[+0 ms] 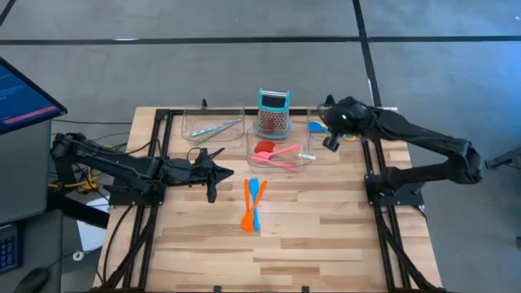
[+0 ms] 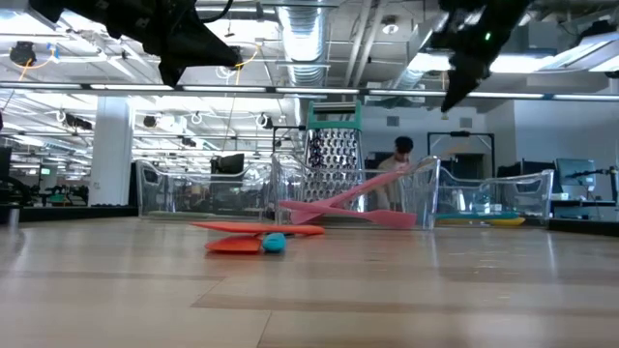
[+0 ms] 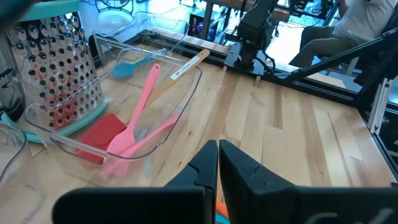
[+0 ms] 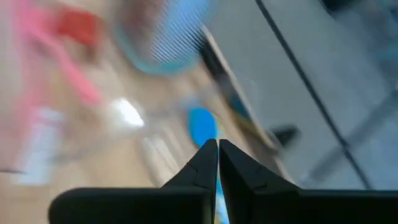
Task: Pick & Place Kitchen Items
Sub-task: Put the top orange spatula into the middle transparent bin
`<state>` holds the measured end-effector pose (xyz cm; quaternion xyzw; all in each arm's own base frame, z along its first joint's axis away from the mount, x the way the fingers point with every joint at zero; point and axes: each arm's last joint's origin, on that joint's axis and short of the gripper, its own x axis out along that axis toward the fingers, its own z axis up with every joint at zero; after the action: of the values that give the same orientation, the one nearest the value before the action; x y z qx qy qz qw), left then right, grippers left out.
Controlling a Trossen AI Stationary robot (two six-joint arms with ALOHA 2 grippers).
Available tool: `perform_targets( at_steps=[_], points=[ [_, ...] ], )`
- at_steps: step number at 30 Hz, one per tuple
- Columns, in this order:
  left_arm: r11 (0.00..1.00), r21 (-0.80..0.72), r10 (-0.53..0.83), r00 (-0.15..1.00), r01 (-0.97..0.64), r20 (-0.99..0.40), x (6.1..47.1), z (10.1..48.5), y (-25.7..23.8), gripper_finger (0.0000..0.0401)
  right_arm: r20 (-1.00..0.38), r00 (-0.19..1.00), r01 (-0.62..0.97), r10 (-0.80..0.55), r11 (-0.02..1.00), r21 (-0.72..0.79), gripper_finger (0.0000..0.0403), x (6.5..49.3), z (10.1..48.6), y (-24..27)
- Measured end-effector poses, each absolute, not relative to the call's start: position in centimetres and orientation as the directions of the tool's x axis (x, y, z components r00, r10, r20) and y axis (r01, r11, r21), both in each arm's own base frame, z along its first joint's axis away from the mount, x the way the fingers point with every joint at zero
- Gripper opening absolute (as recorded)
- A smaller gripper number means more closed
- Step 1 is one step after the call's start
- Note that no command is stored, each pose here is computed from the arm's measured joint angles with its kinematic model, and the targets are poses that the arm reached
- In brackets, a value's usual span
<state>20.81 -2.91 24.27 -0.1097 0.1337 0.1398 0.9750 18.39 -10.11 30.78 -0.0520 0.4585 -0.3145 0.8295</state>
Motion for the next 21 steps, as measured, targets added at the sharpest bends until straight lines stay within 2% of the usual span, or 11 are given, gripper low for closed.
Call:
perform_targets(
  at_steps=[2,5,8,13,21],
  points=[
    [0.937,-0.176,0.243,0.925,-0.302,-0.291,20.8,24.3,-2.9,0.0004,-0.703,0.508,0.428,-0.497,0.854,-0.295,0.0009,18.5,31.1,-8.7],
    [0.937,-0.176,0.243,0.925,-0.302,-0.291,20.8,24.3,-2.9,0.0004,-0.616,0.721,0.258,-0.317,0.948,-0.186,0.0003,18.7,30.8,-6.6],
    [0.937,-0.176,0.243,0.925,-0.302,-0.291,20.8,24.3,-2.9,0.0004,-0.498,0.852,0.111,-0.162,0.985,-0.130,0.0002,19.1,29.9,-4.8],
    [0.937,-0.177,0.243,0.926,-0.302,-0.290,20.8,24.3,-2.9,0.0004,-0.389,0.918,0.028,-0.075,0.992,-0.124,0.0001,19.4,26.6,-2.3],
    [0.936,-0.182,0.243,0.928,-0.300,-0.282,20.8,24.4,-2.9,0.0004,-0.208,0.977,0.008,-0.039,0.990,-0.144,0.0001,19.6,21.7,1.4]
  ],
)
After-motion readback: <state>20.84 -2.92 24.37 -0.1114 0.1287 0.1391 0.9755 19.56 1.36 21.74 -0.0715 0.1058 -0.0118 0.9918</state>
